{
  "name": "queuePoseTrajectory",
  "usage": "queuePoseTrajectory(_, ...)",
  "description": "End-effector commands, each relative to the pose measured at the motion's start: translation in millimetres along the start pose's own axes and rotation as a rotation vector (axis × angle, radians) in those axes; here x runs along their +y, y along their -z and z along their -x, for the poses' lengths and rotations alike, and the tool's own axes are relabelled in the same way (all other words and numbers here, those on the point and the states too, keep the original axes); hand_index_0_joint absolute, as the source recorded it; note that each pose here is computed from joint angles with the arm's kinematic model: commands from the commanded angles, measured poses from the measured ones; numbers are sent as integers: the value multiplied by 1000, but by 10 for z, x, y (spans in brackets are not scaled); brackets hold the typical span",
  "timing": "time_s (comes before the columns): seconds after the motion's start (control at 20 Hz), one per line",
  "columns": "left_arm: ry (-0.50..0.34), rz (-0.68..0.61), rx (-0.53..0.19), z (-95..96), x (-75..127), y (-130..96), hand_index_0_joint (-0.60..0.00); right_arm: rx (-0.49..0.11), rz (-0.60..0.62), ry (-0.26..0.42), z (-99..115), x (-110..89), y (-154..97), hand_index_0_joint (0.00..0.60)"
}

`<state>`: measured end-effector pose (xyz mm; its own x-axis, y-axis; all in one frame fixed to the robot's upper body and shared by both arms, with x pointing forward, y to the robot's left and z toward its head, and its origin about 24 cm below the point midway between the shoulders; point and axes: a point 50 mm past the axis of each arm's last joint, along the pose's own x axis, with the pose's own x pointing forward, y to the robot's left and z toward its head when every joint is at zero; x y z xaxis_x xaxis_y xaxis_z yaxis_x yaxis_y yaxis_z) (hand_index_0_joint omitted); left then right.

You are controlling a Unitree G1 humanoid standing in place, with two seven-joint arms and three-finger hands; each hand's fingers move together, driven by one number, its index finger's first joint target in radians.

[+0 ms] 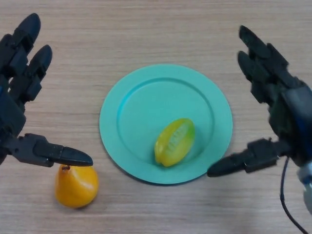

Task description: Pick up the yellow starfruit and place it on the plate

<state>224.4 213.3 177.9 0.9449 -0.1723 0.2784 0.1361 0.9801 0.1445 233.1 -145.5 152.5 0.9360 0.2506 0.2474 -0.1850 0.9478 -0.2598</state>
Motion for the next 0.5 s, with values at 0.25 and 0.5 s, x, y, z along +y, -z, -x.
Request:
queuePoseTrajectory(0.25,-6,-61,-170,-7,59,-210,0,-177,2,88,129,-237,-350,0)
queuePoseTrajectory(0.5,-6,-84,-171,-117,33,-129,0,-138,50,82,105,-327,-258,0)
